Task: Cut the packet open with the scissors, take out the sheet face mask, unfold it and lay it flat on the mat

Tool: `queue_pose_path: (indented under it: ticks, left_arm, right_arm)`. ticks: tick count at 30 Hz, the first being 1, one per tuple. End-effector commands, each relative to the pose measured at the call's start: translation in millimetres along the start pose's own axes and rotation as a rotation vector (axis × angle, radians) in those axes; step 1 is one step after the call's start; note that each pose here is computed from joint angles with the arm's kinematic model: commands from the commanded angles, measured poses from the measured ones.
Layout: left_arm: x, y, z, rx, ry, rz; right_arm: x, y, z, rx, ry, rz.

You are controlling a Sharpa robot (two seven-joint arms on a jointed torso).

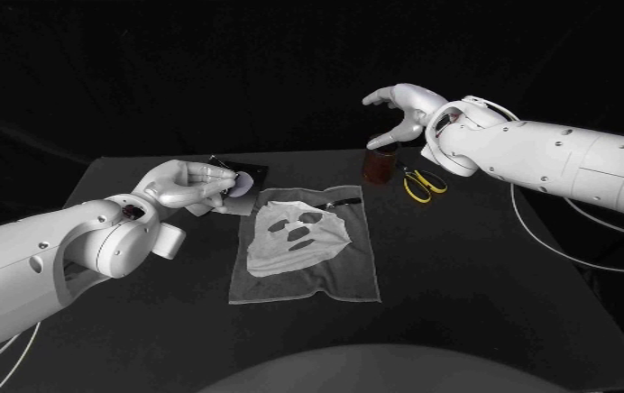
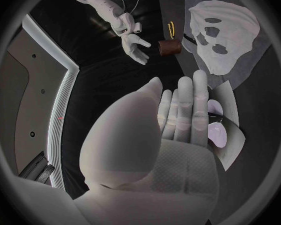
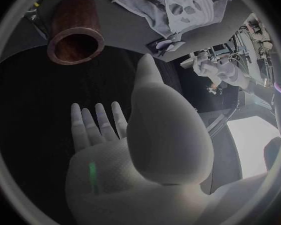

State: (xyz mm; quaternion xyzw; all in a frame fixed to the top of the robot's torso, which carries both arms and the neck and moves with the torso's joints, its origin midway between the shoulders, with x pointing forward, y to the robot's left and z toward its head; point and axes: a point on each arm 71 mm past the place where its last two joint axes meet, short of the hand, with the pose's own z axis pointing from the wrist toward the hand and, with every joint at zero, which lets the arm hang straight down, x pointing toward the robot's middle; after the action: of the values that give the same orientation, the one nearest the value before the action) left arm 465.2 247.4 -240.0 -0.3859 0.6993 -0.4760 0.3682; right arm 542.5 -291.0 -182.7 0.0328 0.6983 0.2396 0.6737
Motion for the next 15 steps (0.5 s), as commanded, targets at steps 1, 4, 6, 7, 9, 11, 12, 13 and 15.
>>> queue_pose_path:
  ticks: [1,4,6,7,9,11,12,13,15]
  left_arm:
    - [1.8,-1.9,0.7,0.026,0.019,0.002]
    - [1.3,-3.1,1.4,0.046,0.016,0.003]
    - [1.0,-3.8,1.9,0.057,0.012,0.004]
    - [0.9,-4.2,2.4,0.064,0.011,0.005]
    - [0.9,-5.2,3.5,0.078,0.008,0.011]
    - [1.1,-6.1,4.6,0.090,0.006,0.017]
    - [1.3,-6.6,5.5,0.098,0.004,0.021]
    - [1.5,-7.1,6.3,0.104,0.002,0.026]
    - [2.0,-8.0,8.1,0.115,-0.002,0.037]
  right_arm:
    - [-10.4,13,-4.7,-0.061,-0.110,0.127]
    - [-13.0,28,-11.7,-0.119,-0.143,0.213]
    - [-12.3,38,-15.5,-0.155,-0.149,0.253]
    - [-10.9,45,-18.0,-0.179,-0.145,0.278]
    - [-7.1,58,-22.3,-0.218,-0.132,0.319]
    - [-2.5,68,-25.9,-0.248,-0.112,0.351]
    - [1.1,74,-28.0,-0.265,-0.096,0.369]
    - [4.6,79,-29.8,-0.276,-0.082,0.383]
    - [12.7,87,-33.4,-0.296,-0.050,0.409]
